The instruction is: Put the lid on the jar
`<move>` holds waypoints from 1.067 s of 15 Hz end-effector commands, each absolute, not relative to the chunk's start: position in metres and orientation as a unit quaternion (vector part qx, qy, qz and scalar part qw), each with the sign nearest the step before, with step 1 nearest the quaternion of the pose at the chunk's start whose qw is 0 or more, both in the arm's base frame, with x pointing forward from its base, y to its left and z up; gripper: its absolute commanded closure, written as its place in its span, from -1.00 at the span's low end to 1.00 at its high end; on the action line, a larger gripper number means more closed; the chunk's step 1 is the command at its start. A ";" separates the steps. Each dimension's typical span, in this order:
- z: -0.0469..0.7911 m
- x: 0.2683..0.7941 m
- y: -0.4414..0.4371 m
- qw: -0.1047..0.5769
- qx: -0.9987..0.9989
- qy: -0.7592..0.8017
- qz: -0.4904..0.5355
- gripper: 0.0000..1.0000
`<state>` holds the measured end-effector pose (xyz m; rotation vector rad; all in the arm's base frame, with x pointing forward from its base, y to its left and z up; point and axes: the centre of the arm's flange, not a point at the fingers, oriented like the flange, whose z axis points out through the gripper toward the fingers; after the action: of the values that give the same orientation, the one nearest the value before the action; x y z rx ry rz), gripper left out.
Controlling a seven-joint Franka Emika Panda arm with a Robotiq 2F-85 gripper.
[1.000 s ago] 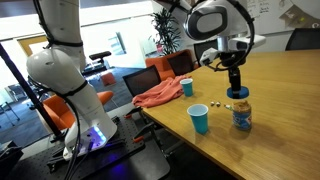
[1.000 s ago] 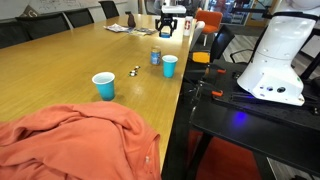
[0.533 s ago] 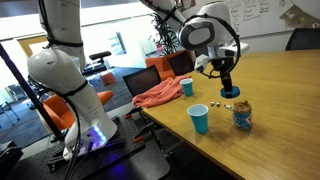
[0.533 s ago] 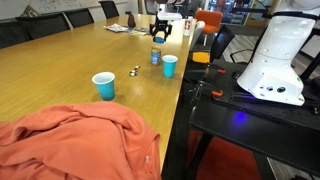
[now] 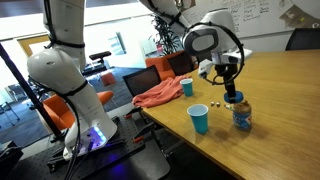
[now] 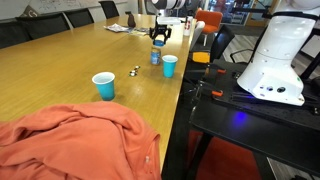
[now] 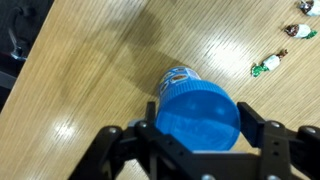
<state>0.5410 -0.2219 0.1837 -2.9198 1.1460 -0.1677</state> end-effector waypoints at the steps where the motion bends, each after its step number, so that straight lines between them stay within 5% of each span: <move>1: 0.178 0.558 -0.232 0.009 -0.926 0.372 -0.061 -0.09; 16: 0.153 0.575 -0.243 0.010 -0.922 0.384 -0.045 -0.09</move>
<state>0.5689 -0.2404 0.1524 -2.9053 1.1887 -0.1671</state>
